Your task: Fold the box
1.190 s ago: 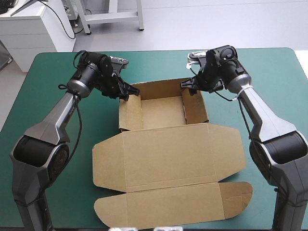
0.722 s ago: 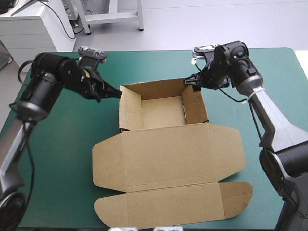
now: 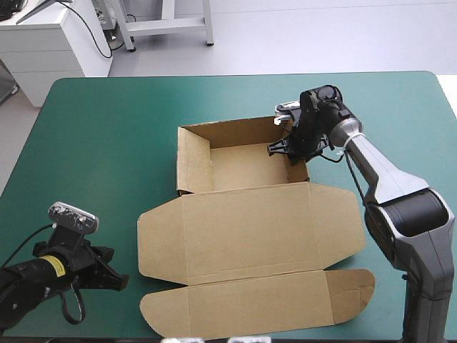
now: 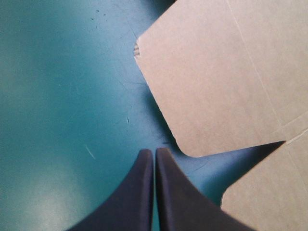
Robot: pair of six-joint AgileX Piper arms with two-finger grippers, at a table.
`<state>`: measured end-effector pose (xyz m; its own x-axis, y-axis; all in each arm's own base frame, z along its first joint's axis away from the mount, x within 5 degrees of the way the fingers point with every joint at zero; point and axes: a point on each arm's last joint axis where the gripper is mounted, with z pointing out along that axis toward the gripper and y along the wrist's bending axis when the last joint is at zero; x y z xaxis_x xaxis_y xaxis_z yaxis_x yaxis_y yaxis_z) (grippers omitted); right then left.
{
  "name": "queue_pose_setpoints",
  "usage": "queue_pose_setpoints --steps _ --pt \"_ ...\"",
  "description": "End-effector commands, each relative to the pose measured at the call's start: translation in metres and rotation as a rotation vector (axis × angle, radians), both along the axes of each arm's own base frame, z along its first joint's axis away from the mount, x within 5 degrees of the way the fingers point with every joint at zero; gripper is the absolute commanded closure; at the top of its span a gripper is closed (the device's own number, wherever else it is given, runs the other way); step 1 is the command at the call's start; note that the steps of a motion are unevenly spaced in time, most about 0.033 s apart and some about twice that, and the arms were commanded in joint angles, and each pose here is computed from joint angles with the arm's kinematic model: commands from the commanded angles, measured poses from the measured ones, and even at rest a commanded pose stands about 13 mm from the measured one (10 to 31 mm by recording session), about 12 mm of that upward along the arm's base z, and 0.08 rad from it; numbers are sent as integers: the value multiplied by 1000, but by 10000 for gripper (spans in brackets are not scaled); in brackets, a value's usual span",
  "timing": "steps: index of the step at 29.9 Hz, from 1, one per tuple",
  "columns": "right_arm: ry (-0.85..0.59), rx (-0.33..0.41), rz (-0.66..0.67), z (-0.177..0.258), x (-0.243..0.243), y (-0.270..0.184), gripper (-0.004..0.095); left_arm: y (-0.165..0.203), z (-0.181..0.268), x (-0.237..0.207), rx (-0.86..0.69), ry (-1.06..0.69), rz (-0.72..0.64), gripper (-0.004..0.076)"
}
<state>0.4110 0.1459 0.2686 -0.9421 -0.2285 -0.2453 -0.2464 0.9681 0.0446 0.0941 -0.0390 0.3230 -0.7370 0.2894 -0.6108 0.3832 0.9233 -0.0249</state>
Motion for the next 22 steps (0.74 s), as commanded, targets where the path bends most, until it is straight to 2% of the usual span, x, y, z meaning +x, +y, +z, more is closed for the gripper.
queue_pose_setpoints --steps 1,6,10,15,22 --pt "-71 13 20 28 -5 -5 932 2 -2 -10 -50 -104 -3 731" --pt "-127 12 15 46 0 -14 929 6 -12 -20 -63 -137 -2 731" --pt "-284 45 -69 97 8 -52 929 8 -12 -24 -70 -155 -2 731" --pt "-451 31 -250 151 1 -140 929 8 -14 -24 -71 -157 -2 731" --pt "-441 -34 -487 145 -6 -246 929 7 -14 -23 -73 -165 -1 731"
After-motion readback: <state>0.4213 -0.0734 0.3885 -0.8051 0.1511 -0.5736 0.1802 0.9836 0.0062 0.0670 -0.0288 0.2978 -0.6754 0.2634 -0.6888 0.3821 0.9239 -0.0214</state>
